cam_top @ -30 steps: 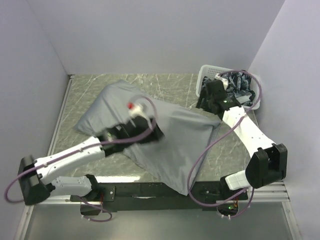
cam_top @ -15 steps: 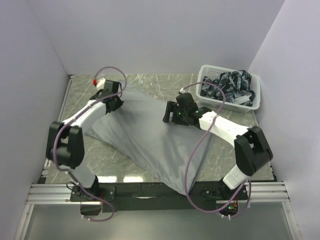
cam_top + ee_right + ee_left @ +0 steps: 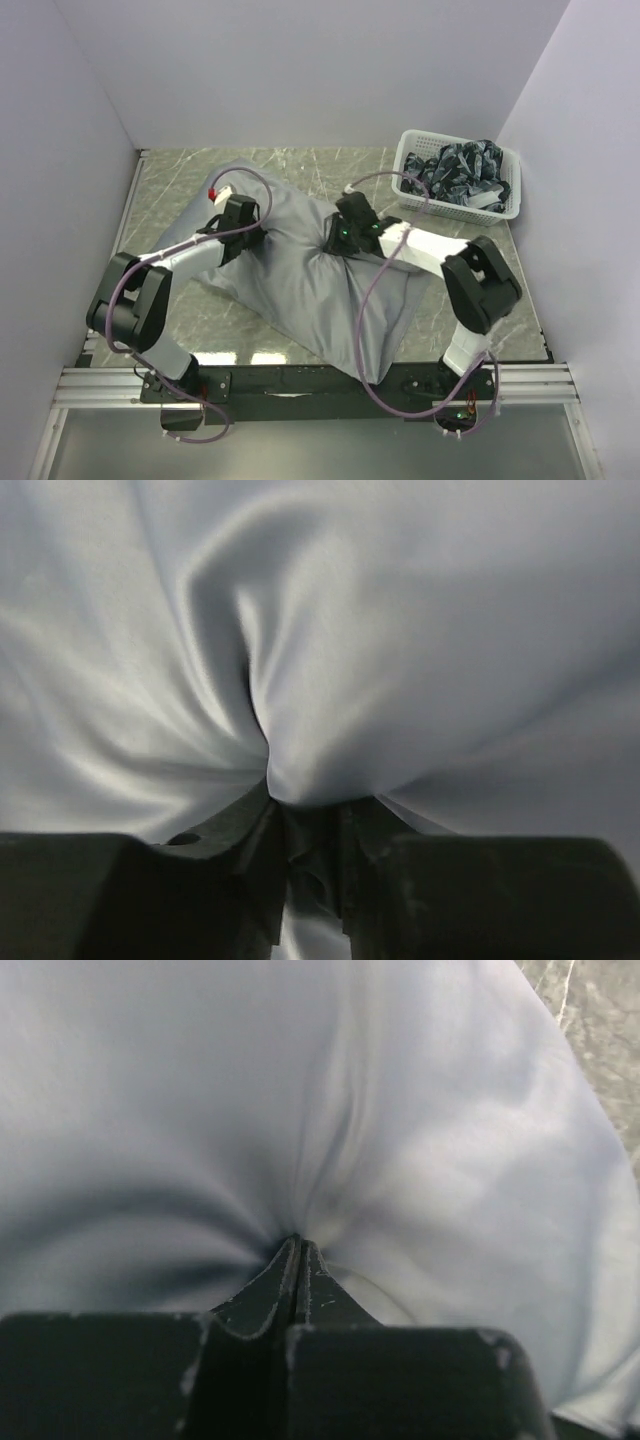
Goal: Put the pillow into the pillowcase
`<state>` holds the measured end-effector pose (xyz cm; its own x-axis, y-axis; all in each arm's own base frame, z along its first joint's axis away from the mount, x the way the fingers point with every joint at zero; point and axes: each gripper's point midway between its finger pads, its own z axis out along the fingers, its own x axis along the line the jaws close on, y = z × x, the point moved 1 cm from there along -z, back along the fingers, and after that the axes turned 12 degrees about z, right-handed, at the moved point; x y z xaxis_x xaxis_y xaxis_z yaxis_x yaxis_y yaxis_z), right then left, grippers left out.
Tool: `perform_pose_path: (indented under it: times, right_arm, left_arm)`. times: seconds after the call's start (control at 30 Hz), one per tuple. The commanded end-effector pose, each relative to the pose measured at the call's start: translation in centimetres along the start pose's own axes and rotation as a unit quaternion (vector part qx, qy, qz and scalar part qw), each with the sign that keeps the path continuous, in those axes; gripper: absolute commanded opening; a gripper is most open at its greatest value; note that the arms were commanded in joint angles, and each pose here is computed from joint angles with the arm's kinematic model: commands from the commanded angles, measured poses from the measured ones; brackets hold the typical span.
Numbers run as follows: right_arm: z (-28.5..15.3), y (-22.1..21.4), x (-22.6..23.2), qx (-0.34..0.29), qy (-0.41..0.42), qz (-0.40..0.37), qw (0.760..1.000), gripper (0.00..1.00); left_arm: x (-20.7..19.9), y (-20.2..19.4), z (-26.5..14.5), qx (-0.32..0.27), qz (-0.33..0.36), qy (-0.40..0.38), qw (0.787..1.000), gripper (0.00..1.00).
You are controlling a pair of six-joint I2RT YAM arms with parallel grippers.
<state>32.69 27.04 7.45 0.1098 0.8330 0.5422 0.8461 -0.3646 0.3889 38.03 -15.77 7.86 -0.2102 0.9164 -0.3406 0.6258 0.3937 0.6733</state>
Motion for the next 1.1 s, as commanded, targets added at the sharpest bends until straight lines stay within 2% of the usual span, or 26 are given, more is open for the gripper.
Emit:
perform_pose_path:
  times: [0.0, 0.03, 0.1, 0.23, 0.33, 0.4, 0.47, 0.53, 0.57, 0.6, 0.63, 0.7, 0.77, 0.87, 0.9, 0.97, 1.0, 1.07]
  right_arm:
    - [2.8, -2.5, 5.8, 0.051, 0.033, -0.038, 0.997, 0.24]
    - [2.6, -1.5, 8.6, 0.046, 0.051, -0.043, 0.997, 0.24]
    - [3.7, -2.1, 10.3, 0.056, 0.054, -0.041, 0.996, 0.22]
    - [3.7, -0.8, 14.9, 0.052, 0.094, -0.018, 0.994, 0.19]
    - [3.5, -0.3, 16.5, 0.045, 0.107, -0.007, 0.993, 0.20]
    - [3.1, 0.4, 16.8, 0.035, 0.106, -0.010, 0.994, 0.29]
    - [2.7, 1.4, 16.0, 0.020, 0.088, -0.026, 0.996, 0.43]
    - [2.3, 3.0, 13.5, 0.000, 0.061, -0.024, 0.998, 0.52]
    - [0.3, 4.5, 13.4, -0.020, 0.069, -0.027, 0.997, 0.60]
    - [-0.5, 5.2, 12.7, -0.033, 0.067, -0.026, 0.997, 0.62]
    - [-0.8, 6.0, 10.3, -0.045, 0.044, -0.022, 0.998, 0.64]
    - [-3.9, 7.5, 9.5, -0.079, 0.039, -0.032, 0.996, 0.67]
    - [-6.2, 7.9, 7.3, -0.112, 0.013, -0.040, 0.993, 0.67]
    - [-7.9, 6.7, 4.5, -0.124, -0.012, -0.054, 0.991, 0.65]
    - [-7.6, 5.4, 2.5, -0.113, -0.034, -0.060, 0.991, 0.65]
    - [-8.0, 4.6, 0.6, -0.117, -0.054, -0.066, 0.989, 0.60]
    - [-7.5, 3.4, -1.2, -0.106, -0.071, -0.068, 0.990, 0.59]
    - [-7.4, 2.5, -2.1, -0.094, -0.075, -0.085, 0.989, 0.56]
  left_arm:
    - [2.3, -4.6, -0.9, 0.126, -0.029, -0.015, 0.991, 0.01]
    - [4.3, -2.4, -0.3, 0.109, -0.054, -0.001, 0.993, 0.01]
    - [6.0, 0.6, 0.4, 0.089, -0.053, 0.018, 0.994, 0.01]
    - [11.8, 7.7, 2.4, 0.056, -0.050, 0.113, 0.991, 0.01]
    - [12.1, 11.2, 4.3, 0.041, -0.022, 0.127, 0.991, 0.01]
    - [11.2, 12.9, 5.9, 0.051, 0.012, 0.112, 0.992, 0.01]
    - [9.7, 14.0, 6.3, 0.058, 0.019, 0.081, 0.995, 0.02]
    - [8.1, 15.1, 4.5, 0.033, 0.025, 0.055, 0.998, 0.17]
    - [7.7, 15.5, 3.5, 0.019, 0.030, 0.061, 0.998, 0.28]
    - [6.3, 15.2, 2.6, 0.013, 0.044, 0.052, 0.998, 0.53]
    - [5.3, 15.7, 0.4, -0.004, 0.052, 0.048, 0.997, 0.60]
    - [3.4, 15.0, -2.0, -0.016, 0.070, 0.054, 0.996, 0.72]
    - [2.1, 14.2, -5.5, -0.035, 0.072, 0.049, 0.996, 0.75]
    - [0.1, 10.6, -9.2, -0.036, 0.088, 0.030, 0.995, 0.73]
    - [-1.7, 8.4, -10.3, -0.029, 0.111, 0.012, 0.993, 0.69]
    - [-1.9, 4.5, -12.2, -0.009, 0.124, 0.007, 0.992, 0.66]
    - [-3.3, 1.7, -13.3, 0.005, 0.149, -0.015, 0.989, 0.63]
    - [-2.4, -2.4, -14.6, 0.030, 0.161, -0.010, 0.986, 0.59]
